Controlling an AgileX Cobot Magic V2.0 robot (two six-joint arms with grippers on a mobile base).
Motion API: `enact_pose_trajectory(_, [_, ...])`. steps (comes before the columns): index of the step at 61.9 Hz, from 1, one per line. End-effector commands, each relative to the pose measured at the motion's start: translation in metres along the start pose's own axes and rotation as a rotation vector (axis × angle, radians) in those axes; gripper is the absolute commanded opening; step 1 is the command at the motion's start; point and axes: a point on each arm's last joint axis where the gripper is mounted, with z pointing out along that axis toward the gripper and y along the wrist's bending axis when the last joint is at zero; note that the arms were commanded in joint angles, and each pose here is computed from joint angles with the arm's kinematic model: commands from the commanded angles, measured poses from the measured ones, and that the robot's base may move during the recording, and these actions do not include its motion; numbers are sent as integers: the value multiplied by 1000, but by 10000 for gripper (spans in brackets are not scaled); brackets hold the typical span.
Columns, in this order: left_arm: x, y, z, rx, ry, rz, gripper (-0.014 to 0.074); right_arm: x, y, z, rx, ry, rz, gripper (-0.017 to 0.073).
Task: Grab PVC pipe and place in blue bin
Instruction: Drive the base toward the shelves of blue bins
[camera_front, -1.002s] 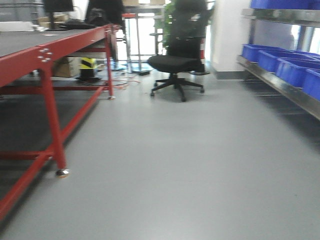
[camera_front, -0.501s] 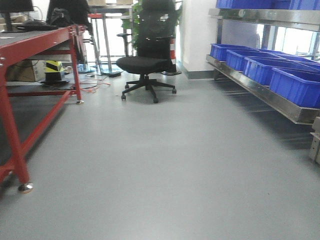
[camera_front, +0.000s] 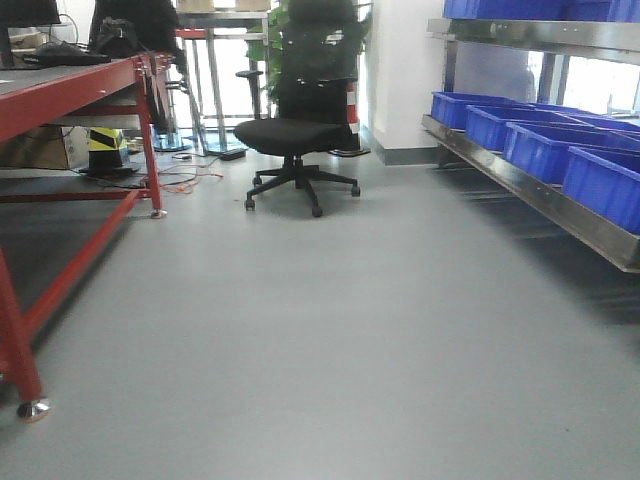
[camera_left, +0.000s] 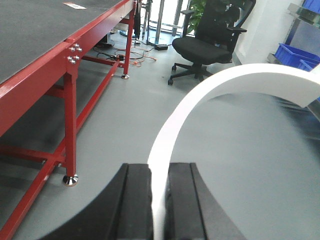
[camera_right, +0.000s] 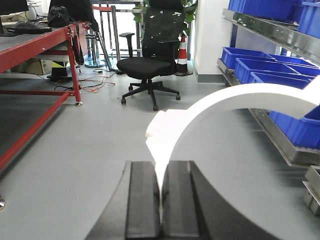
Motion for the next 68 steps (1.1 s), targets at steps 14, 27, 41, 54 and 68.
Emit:
enact_pose_trajectory(14, [-3, 0, -2, 3, -30, -15, -111, -2, -1, 0, 11, -22, -9, -162])
enact_pose_trajectory(27, [-3, 0, -2, 3, -30, -15, -111, -2, -1, 0, 11, -22, -9, -162])
enact_pose_trajectory(41, [-3, 0, -2, 3, -30, -15, -111, -2, -1, 0, 11, -22, -9, -162])
enact_pose_trajectory(54, [-3, 0, -2, 3, -30, -15, -111, -2, -1, 0, 11, -22, -9, -162])
enact_pose_trajectory(68, [-3, 0, -2, 3, -30, -15, -111, -2, -1, 0, 11, -22, -9, -162])
